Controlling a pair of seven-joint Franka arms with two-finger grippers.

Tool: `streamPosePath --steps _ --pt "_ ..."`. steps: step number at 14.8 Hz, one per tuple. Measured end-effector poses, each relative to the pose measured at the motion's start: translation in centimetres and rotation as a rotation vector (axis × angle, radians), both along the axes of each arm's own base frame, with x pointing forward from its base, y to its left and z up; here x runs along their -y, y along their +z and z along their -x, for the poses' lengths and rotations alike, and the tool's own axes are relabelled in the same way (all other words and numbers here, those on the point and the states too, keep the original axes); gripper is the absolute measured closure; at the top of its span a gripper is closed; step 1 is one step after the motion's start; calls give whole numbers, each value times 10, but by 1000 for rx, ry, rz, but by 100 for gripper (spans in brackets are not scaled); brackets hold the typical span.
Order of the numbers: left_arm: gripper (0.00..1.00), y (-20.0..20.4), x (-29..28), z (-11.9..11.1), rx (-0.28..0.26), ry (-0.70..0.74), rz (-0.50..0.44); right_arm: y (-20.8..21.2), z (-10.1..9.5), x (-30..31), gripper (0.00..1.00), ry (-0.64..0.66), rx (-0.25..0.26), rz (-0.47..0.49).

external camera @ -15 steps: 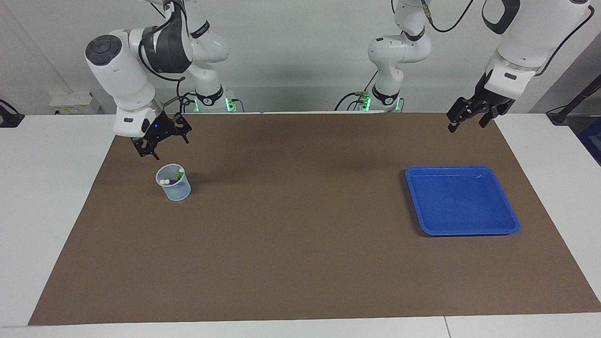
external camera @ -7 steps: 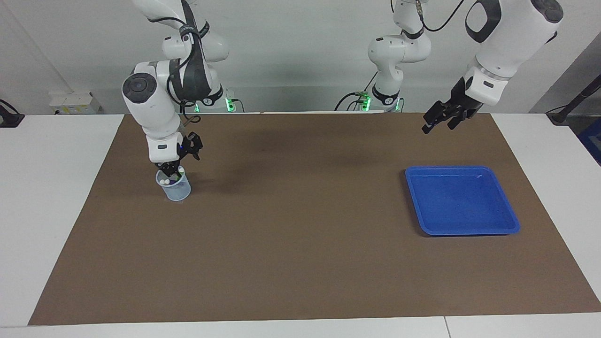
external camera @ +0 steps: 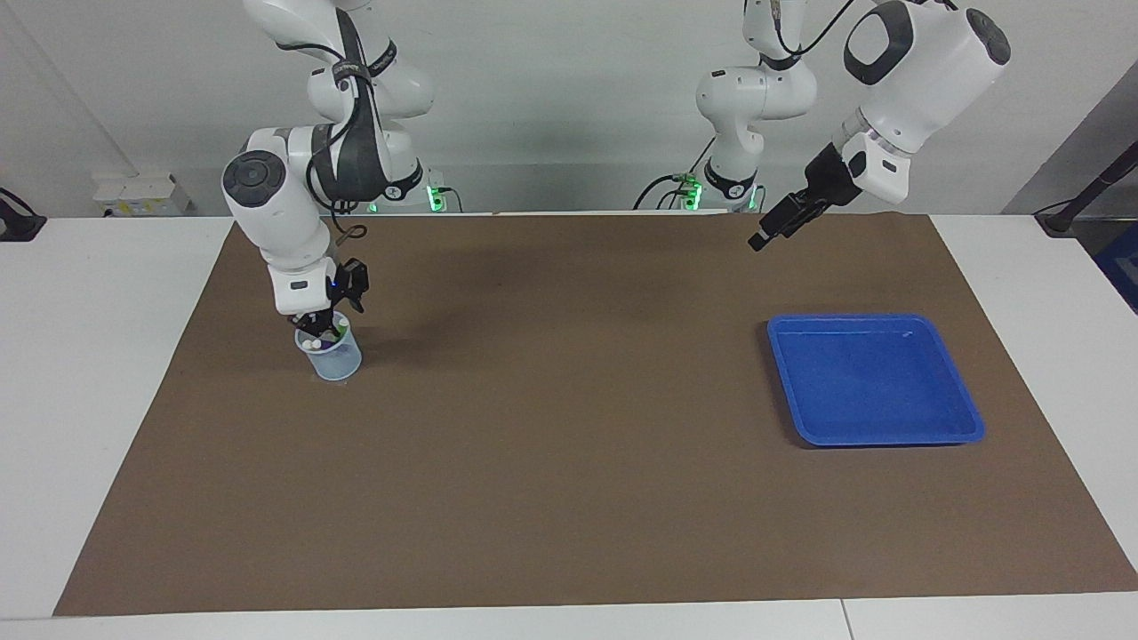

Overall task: Right arm passes pens to left for tray arrangement
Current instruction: 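Grasp the green pen in the cup with the right gripper while the left gripper advances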

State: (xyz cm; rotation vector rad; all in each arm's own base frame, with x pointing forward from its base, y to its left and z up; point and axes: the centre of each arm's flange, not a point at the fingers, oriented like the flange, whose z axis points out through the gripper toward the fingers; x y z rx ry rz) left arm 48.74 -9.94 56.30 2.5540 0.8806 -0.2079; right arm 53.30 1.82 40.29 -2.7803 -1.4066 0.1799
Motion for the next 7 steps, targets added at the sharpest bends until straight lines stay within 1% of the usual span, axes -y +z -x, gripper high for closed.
streamPosePath --steps 3,4,5,7 --pt "0 -6 15 1 -43 212 85 -1 0 0 50 0 7 0" --pt "0 -9 23 2 -52 278 110 -2 0 0 57 0 8 -1" --pt "0 -13 33 4 -61 347 138 -3 1 0 60 1 8 -1" --pt "0 -19 54 11 -82 458 179 -6 1 0 59 1 14 -1"
